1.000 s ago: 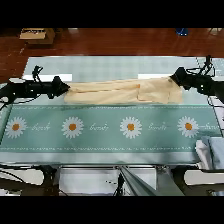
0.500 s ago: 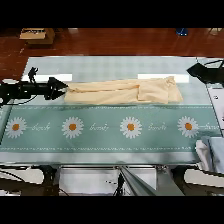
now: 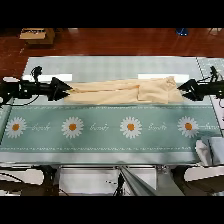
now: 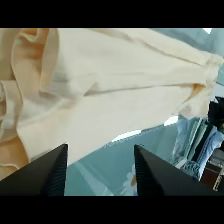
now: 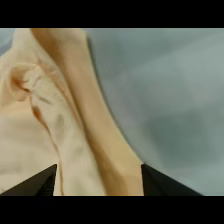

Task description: Fold the shirts.

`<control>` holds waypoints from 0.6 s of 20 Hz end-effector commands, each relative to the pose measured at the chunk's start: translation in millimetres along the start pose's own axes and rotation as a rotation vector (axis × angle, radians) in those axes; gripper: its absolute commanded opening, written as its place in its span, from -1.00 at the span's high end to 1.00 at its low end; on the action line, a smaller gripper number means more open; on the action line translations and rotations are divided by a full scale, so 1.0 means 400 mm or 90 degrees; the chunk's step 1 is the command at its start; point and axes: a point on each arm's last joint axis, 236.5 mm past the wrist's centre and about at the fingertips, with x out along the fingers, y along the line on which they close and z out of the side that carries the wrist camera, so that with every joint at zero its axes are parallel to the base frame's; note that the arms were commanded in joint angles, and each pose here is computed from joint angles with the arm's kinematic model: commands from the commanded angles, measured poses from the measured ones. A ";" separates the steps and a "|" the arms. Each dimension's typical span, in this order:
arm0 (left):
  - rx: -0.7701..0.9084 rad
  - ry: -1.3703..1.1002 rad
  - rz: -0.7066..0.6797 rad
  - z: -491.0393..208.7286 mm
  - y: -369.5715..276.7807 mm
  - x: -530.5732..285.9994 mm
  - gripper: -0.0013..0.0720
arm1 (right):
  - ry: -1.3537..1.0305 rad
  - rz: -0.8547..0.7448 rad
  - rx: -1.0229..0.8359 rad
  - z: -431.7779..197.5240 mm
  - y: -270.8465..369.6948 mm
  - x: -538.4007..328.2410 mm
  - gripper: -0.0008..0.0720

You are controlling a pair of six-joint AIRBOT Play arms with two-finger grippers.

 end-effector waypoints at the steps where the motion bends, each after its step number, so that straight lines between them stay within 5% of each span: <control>1: 0.009 0.040 -0.016 -0.039 -0.020 0.005 -0.28 | 0.014 0.103 0.061 -0.002 0.055 0.065 -0.65; 7: 0.008 0.040 -0.016 -0.039 -0.020 0.005 -0.28 | 0.054 0.083 0.002 -0.067 0.137 0.186 -0.59; 8: 0.008 0.040 -0.016 -0.039 -0.021 0.004 -0.27 | 0.060 0.072 -0.019 -0.082 0.149 0.211 -0.45; 11: 0.010 0.038 -0.016 -0.036 -0.022 0.003 0.74 | 0.046 0.061 -0.080 -0.087 0.189 0.226 0.80; 12: 0.017 0.035 -0.017 -0.030 -0.027 0.001 0.90 | 0.035 0.065 -0.091 -0.079 0.206 0.205 0.90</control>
